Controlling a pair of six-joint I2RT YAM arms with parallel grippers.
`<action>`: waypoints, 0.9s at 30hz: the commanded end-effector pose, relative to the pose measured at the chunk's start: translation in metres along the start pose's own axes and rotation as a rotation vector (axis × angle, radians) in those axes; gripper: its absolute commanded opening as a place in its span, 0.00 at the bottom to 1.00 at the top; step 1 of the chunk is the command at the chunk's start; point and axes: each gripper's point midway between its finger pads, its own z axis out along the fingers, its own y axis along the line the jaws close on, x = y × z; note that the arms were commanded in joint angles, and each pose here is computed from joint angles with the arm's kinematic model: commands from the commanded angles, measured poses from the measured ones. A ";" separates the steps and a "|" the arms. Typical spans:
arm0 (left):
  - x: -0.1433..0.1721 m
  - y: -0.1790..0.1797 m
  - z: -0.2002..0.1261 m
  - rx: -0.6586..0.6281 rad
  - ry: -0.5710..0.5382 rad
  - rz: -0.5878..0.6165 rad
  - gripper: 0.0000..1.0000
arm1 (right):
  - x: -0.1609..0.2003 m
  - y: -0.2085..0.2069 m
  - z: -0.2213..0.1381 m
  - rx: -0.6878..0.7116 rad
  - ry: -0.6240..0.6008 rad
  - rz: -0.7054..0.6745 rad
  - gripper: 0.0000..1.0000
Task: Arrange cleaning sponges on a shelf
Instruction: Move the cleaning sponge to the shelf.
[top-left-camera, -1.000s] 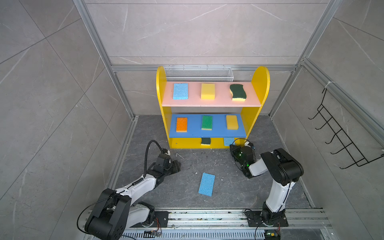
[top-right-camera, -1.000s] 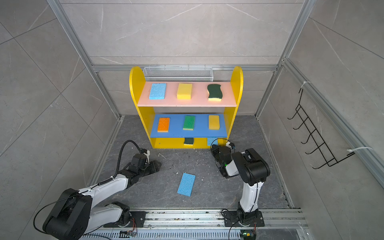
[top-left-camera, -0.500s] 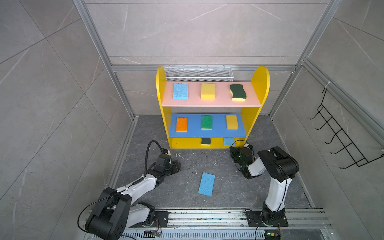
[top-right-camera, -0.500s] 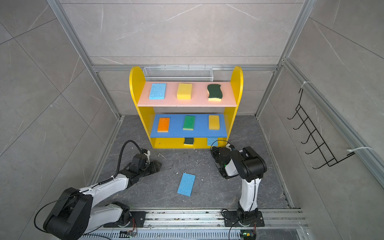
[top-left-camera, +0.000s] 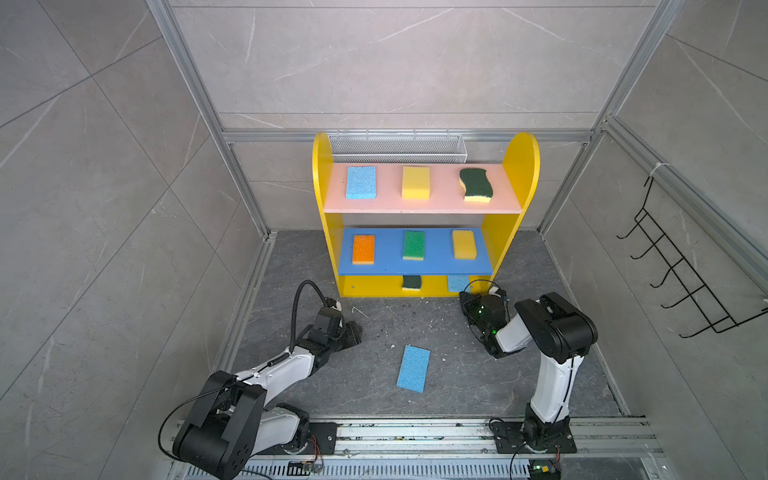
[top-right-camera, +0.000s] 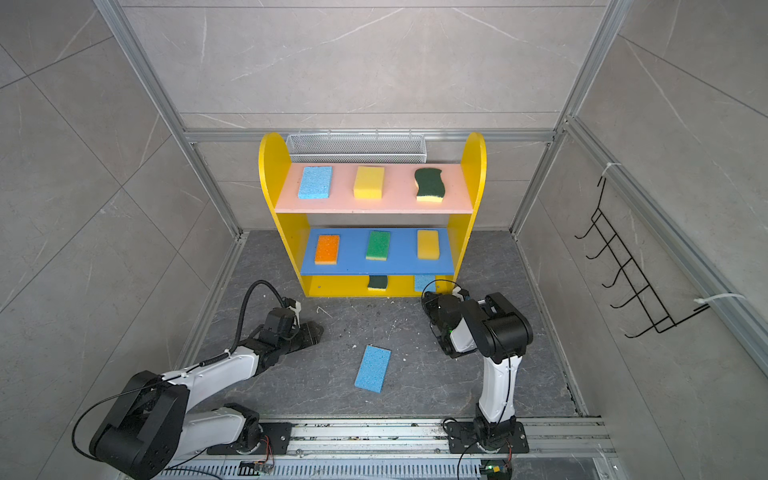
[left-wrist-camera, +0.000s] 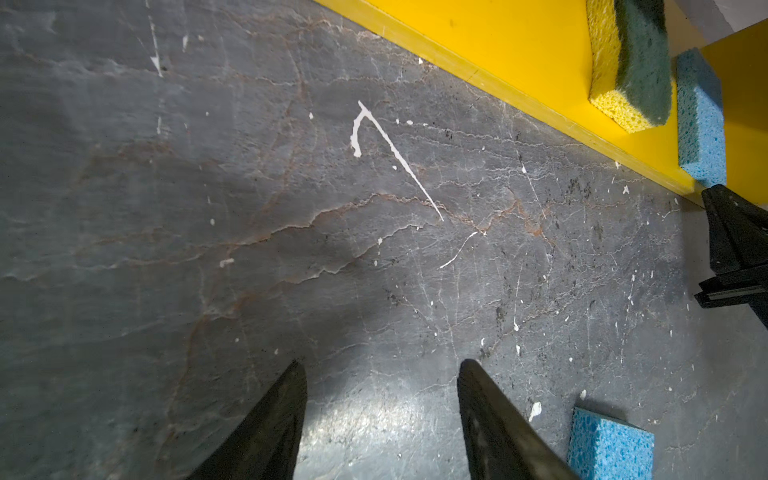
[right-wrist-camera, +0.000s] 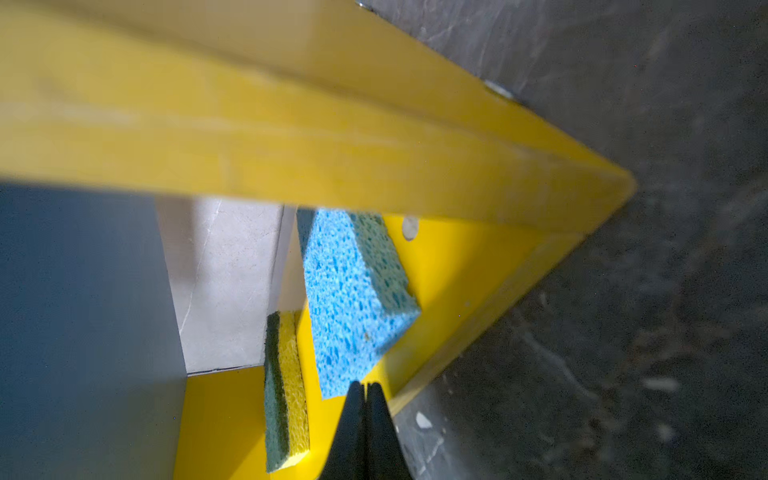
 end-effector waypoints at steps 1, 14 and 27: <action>-0.018 -0.013 -0.002 0.029 -0.052 0.003 0.61 | -0.001 -0.004 0.002 -0.002 -0.007 0.010 0.00; -0.016 -0.012 0.001 0.025 -0.045 0.002 0.62 | -0.004 0.010 0.009 -0.017 -0.001 -0.007 0.00; -0.015 -0.012 0.003 0.022 -0.040 0.000 0.62 | 0.000 -0.003 0.013 0.010 0.008 0.022 0.00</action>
